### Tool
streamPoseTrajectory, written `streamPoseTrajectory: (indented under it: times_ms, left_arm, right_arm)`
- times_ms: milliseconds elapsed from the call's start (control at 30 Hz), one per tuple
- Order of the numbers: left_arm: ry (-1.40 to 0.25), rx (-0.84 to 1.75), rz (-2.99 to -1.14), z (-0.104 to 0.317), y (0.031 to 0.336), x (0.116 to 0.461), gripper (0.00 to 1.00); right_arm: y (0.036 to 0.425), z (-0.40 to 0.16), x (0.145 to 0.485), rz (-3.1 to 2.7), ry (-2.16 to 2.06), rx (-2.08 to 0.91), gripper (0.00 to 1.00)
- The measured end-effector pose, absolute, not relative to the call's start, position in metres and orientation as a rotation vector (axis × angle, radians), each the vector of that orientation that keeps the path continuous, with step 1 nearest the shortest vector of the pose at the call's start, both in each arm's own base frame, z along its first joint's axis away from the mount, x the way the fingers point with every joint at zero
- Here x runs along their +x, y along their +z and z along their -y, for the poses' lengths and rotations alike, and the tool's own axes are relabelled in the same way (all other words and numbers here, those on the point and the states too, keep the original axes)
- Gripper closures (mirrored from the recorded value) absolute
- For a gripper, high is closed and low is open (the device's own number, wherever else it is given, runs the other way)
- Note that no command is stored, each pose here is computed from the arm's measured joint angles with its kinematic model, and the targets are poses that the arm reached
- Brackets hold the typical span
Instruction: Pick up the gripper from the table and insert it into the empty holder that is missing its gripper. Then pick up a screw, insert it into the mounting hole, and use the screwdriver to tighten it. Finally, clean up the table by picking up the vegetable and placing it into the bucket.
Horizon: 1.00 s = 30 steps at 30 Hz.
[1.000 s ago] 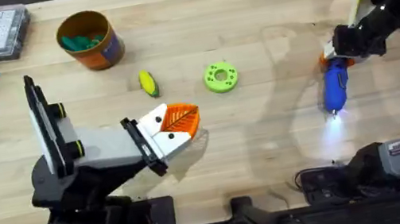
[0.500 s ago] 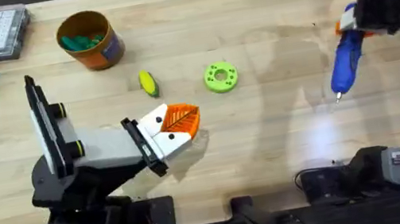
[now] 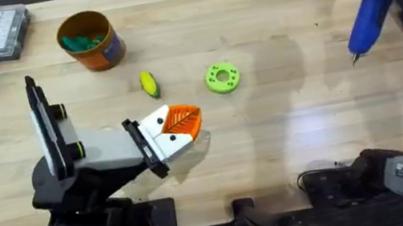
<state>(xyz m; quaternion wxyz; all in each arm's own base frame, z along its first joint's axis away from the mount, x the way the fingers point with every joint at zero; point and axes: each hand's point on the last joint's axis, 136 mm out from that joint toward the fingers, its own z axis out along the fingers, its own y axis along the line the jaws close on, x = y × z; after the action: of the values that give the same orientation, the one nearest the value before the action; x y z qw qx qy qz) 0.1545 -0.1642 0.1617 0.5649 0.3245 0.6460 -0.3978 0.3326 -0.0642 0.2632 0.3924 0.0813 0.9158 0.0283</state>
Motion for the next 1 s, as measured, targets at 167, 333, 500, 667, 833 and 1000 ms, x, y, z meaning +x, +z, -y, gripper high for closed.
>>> streamPoseTrajectory:
  times_ms: [167,333,500,667,833,1000]
  left_arm:
    - [-0.936,0.764,-1.519,0.164,0.162,0.154,0.984]
    - [-0.936,0.763,-1.520,0.164,0.162,0.154,0.984]
    - [-0.936,0.763,-1.520,0.164,0.162,0.154,0.984]
    - [-0.935,0.763,-1.520,0.164,0.162,0.155,0.984]
    - [-0.936,0.763,-1.520,0.164,0.162,0.154,0.984]
    - [-0.936,0.763,-1.520,0.164,0.162,0.154,0.984]
  right_arm:
    - [0.316,0.043,0.334,-2.130,0.145,0.066,0.974]
    - [0.362,0.015,0.330,-1.949,0.242,-0.101,0.974]
    - [0.391,-0.014,0.323,-1.820,0.364,-0.253,0.974]
    - [0.404,-0.036,0.315,-1.750,0.482,-0.367,0.974]
    - [0.415,-0.049,0.308,-1.691,0.549,-0.445,0.974]
    - [0.430,-0.062,0.303,-1.616,0.598,-0.517,0.974]
